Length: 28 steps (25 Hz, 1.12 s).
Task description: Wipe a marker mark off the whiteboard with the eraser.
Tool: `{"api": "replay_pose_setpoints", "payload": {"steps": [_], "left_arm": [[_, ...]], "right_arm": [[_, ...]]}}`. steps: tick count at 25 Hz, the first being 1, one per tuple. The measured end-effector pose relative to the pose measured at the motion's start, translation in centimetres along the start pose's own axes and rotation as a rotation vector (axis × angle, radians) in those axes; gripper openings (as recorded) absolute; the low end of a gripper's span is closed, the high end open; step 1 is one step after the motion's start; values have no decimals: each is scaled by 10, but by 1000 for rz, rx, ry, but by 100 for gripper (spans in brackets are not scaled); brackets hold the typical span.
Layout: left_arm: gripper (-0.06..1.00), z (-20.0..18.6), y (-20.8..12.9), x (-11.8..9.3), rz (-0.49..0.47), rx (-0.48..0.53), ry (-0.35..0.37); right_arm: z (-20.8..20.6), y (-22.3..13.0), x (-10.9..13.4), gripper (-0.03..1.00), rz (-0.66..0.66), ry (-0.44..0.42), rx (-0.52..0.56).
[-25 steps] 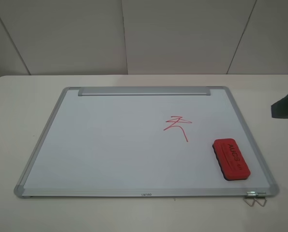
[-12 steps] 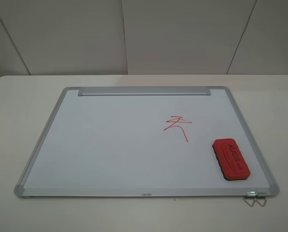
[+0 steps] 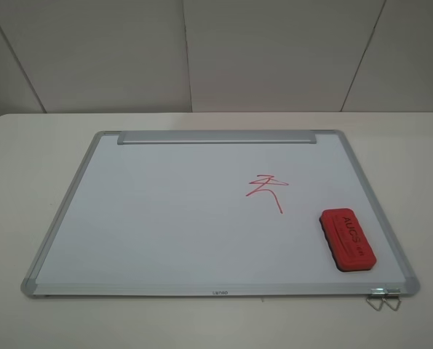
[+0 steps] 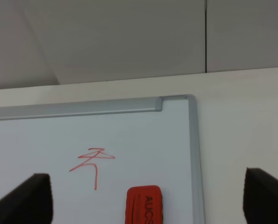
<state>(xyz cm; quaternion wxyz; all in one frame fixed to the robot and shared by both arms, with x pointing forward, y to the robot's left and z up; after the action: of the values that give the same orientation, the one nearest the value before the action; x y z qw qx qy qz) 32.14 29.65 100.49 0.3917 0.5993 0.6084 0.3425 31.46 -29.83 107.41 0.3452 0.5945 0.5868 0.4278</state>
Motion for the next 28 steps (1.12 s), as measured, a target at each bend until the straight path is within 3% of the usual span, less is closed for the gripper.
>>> {"api": "replay_pose_setpoints", "payload": {"steps": [6,19,28], "left_arm": [[77,0,0,0,0,0,0],[77,0,0,0,0,0,0],[77,0,0,0,0,0,0]], "right_arm": [[-6,-19,0,72,9,6,55],[31,-54,-4,72,-9,-15,146],[30,-52,-14,72,-59,-51,44]]}}
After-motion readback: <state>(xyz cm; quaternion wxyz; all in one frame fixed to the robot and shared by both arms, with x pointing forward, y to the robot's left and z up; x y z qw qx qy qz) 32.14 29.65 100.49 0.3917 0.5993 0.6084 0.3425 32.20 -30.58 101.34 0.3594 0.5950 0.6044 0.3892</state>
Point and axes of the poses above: a point on each arm's last joint axis where the gripper is mounted, z pointing out along that axis toward the gripper, x along the wrist's bending axis when the last joint is at zero, y = z × x, the point moved 10 cm from there along z, pointing out along that axis toward the gripper, and after that the axes turned 3 degrees about -z, right-handed, at the moved point
